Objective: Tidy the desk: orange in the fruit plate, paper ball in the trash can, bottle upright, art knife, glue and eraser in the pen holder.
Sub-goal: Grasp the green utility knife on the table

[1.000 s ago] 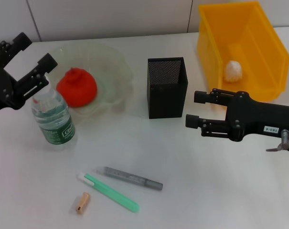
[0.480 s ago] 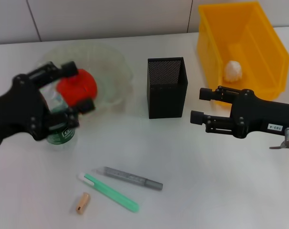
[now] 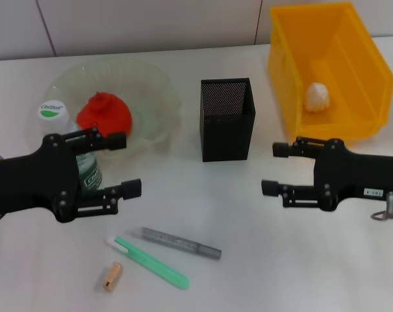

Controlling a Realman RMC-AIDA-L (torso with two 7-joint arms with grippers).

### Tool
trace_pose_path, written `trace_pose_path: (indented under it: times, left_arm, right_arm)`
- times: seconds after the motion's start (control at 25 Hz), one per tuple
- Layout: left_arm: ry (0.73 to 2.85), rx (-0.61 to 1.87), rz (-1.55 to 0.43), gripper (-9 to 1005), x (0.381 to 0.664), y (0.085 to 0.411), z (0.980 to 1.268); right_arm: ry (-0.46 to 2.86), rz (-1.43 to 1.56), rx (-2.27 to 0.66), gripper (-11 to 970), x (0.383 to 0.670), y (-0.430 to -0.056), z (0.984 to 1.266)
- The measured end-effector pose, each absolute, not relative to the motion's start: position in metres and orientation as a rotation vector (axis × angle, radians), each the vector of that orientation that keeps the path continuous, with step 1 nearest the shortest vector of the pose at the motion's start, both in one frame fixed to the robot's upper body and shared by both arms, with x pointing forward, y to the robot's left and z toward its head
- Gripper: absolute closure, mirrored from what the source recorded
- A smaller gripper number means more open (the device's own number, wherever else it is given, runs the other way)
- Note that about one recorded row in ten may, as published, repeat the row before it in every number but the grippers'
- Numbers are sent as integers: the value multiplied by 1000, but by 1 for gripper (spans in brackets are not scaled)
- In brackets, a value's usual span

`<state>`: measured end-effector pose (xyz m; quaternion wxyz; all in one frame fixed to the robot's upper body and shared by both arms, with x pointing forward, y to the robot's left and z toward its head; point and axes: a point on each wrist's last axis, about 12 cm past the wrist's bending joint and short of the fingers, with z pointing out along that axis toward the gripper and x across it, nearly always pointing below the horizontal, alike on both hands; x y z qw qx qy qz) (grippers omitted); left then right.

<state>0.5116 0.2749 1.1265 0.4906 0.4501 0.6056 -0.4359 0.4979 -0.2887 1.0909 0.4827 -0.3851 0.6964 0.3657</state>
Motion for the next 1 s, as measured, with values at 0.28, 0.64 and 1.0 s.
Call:
trace_pose_path:
  times: [0.28,0.64,1.0]
  left_arm:
    - [1514,1111,-1044,194,505,278,1118]
    - [1623,1151,-1007,195,502,282,1106]
    - [1730,1205,-975,196,501,285,1109]
  right_arm:
    - [1673,820,-994,186,490,-296,1086]
    - [1680,814,-1135,185,469,-306,1088]
    - [1659,793,-1114,185,452,-327,1102]
